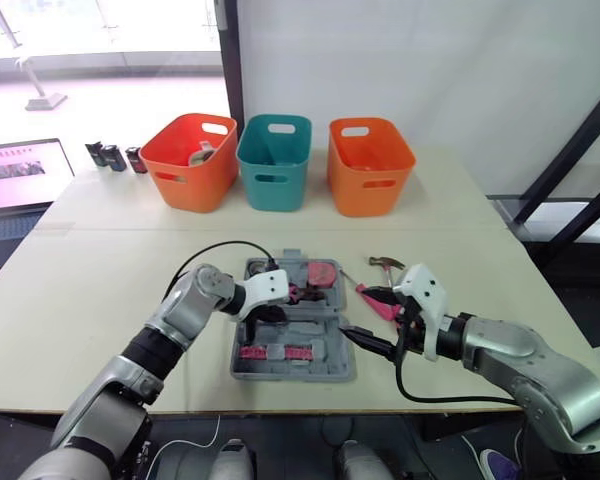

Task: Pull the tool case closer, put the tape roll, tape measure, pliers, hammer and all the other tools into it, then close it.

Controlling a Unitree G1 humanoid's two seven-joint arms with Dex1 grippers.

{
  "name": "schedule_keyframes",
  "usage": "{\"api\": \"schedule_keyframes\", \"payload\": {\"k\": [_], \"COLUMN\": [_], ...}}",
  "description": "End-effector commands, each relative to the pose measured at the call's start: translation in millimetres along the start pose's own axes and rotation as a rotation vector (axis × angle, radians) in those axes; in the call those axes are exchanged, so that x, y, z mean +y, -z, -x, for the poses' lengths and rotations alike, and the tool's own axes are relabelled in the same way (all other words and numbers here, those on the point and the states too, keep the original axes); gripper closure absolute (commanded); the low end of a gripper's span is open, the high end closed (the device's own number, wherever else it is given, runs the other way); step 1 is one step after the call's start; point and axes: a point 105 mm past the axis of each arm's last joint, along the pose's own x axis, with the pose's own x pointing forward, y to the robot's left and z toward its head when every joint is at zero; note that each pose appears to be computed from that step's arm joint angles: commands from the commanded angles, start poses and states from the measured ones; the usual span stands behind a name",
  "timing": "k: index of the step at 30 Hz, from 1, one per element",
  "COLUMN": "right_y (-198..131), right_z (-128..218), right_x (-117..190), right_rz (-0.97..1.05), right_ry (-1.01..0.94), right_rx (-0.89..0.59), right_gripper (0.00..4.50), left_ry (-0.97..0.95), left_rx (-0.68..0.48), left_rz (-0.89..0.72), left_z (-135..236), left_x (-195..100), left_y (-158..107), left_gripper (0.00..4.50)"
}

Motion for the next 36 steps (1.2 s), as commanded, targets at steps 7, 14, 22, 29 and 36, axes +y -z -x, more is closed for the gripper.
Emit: {"api": "schedule_keyframes", "payload": {"k": [7,14,22,29,36], "right_y": [-14.8,-8.4,9.8,17.9,10.5], "right_z": [3.6,12.6,56.1,70.7,60.6], "right_x": [-0.1,-10.7,-53.3,-57.0,-49.0], "right_rz": [0.042,0.048,0.053,0.028,0.023], "right_ry": [-0.003,0.031,0.190,0.202,0.151], "right_rx": [-0.043,-0.019,0.073,0.102,0.068], "right_gripper": [0.00,0.00,0.00,0.00,0.00], "left_ry": [-0.116,-0.163,-0.360,-0.408,-0.357], "left_rx": [-0.159,-0.310,-0.249,-0.222,-0.300], "left_rz": [0.043,0.121,0.370,0.406,0.411], "left_z": [64.4,131.9,186.5,190.2,158.8], "left_x": [31.1,24.9,-1.8,-23.1,-25.7], "left_y": [-32.1,-21.9,70.4,91.3,75.4], "left_gripper": [4.46,4.46,4.46,4.46,4.46]}}
